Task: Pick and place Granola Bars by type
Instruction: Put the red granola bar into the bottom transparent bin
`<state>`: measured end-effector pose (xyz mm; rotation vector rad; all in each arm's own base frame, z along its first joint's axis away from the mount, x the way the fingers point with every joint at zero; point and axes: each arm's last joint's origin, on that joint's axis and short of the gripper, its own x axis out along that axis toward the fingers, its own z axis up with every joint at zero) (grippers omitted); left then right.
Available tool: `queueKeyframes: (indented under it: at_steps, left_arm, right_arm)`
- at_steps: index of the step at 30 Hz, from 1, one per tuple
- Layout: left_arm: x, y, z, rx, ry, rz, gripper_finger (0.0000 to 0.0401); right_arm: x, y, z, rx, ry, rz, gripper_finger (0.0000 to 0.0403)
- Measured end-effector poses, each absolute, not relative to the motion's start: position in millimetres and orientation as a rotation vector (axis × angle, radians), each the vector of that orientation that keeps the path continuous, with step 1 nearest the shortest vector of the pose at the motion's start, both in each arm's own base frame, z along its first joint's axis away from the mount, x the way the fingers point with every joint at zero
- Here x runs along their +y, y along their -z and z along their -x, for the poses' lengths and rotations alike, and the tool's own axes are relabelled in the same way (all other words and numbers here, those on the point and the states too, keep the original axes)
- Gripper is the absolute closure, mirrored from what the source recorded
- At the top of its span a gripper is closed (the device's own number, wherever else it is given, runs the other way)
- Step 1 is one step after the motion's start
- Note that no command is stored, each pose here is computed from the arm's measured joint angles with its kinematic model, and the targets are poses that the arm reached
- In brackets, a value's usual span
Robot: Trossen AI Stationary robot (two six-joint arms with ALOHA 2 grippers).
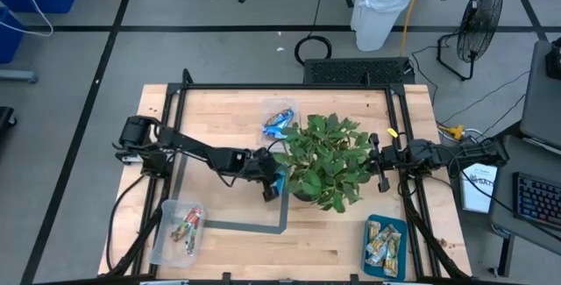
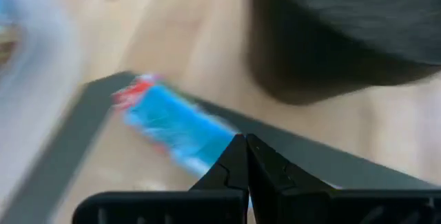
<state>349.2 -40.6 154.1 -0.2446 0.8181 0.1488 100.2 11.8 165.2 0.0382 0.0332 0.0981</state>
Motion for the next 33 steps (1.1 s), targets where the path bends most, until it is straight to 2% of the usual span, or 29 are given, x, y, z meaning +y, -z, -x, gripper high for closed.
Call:
queueKeyframes:
  at_steps: [5,26,33]
  left_arm:
    - [-44.6,-156.0,-353.3,0.789,-0.043,0.279,0.0399]
    - [-46.7,-136.2,-355.8,0.846,-0.074,0.318,0.0399]
    - [-44.6,-127.9,-348.0,0.915,-0.158,0.356,0.0399]
  right_arm:
    - [11.8,-164.8,-100.5,0.039,-0.098,-0.038,0.0403]
    - [11.8,-164.7,-100.6,0.040,-0.098,-0.037,0.0403]
    - [11.8,-164.6,-100.6,0.040,-0.098,-0.037,0.0403]
